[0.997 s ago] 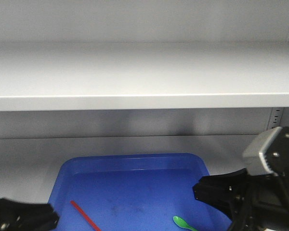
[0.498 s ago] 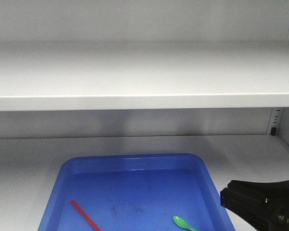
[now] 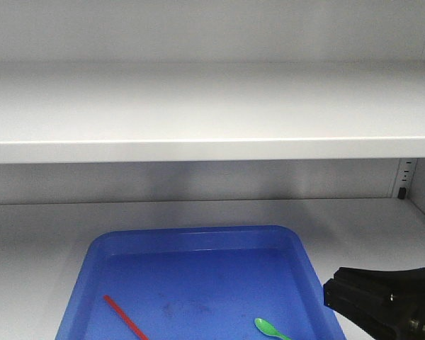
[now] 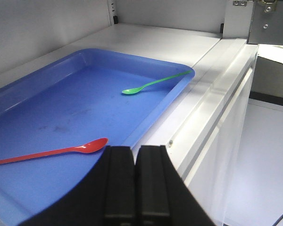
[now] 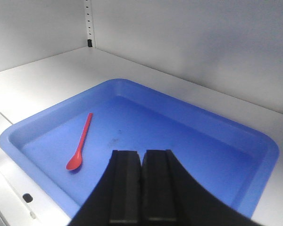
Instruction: Sort red and green spoons into left cabinet
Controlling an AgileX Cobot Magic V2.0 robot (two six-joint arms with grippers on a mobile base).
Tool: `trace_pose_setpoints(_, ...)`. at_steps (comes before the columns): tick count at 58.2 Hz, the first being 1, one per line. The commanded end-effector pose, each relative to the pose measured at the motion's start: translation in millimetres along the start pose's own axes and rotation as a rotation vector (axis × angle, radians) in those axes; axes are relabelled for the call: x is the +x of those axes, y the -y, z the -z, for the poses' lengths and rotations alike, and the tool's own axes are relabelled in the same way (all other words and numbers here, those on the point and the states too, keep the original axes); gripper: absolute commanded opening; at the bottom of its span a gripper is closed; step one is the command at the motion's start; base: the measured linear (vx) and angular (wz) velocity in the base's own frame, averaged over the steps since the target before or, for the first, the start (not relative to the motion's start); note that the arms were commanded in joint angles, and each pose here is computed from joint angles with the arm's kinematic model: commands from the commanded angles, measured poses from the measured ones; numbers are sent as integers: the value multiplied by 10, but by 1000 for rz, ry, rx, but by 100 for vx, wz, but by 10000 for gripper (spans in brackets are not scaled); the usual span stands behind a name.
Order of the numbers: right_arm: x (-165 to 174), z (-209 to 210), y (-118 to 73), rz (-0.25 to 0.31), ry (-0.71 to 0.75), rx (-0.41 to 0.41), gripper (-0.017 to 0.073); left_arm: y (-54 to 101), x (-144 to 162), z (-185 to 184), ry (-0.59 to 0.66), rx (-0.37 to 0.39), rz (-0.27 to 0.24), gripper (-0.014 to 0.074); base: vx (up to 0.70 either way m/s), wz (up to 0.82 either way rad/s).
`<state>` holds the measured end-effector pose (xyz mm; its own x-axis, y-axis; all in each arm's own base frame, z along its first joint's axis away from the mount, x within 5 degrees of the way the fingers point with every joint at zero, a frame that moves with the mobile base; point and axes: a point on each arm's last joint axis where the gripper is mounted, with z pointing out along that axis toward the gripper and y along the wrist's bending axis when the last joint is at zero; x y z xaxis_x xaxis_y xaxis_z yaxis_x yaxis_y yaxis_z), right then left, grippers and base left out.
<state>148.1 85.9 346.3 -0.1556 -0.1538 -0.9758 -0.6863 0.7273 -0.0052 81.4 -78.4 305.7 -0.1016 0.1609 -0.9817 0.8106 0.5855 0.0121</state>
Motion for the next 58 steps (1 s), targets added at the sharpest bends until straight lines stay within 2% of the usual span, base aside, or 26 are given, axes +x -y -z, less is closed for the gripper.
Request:
trace_pose_setpoints(1,-128,35,15,-23,58,20,-3,-19,-128,24,68,-27,27,0,0,0)
trace_pose_setpoints(3,-128,35,15,-23,58,20,-3,-25,-140,40,78,-49,21,0,0,0)
trace_pose_setpoints(7,-128,35,15,-23,58,20,-3,-57,-197,121,129,-146,62,0,0,0)
trace_pose_setpoints(13,-128,35,15,-23,58,20,-3,-161,-228,297,208,-372,144,0,0,0)
trace_pose_setpoints(14,-128,35,15,-23,58,20,-3,-183,-231,340,232,-420,178,0,0,0)
trace_pose_setpoints(15,-128,35,15,-23,58,20,-3,-192,-229,377,242,-457,170,0,0,0)
trace_pose_setpoints(16,-128,35,15,-23,58,20,-3,-196,-224,401,256,-475,199,0,0,0)
trace_pose_setpoints(20,-128,35,15,-23,58,20,-3,-200,-196,511,289,-567,217,0,0,0)
trace_pose_setpoints(21,-128,35,15,-23,58,20,-3,-195,-186,541,290,-590,201,0,0,0)
trace_pose_setpoints(23,-128,35,15,-23,58,20,-3,-186,-160,584,308,-619,231,0,0,0)
trace_pose_setpoints(24,-128,35,15,-23,58,20,-3,-178,-141,607,304,-637,218,0,0,0)
trace_pose_setpoints(25,-128,35,15,-23,58,20,-3,-172,-116,627,307,-653,225,0,0,0)
trace_pose_setpoints(32,-128,35,15,-23,58,20,-3,-121,88,727,346,-733,271,0,0,0)
trace_pose_setpoints(44,-128,35,15,-23,58,20,-3,-55,580,738,366,-795,233,0,0,0)
trace_pose_setpoints(53,-128,35,14,-24,58,20,-3,-160,986,587,291,-818,282,0,0,1)
trace_pose_setpoints(58,-128,35,14,-24,58,20,-3,-202,1132,552,326,-841,271,0,0,0)
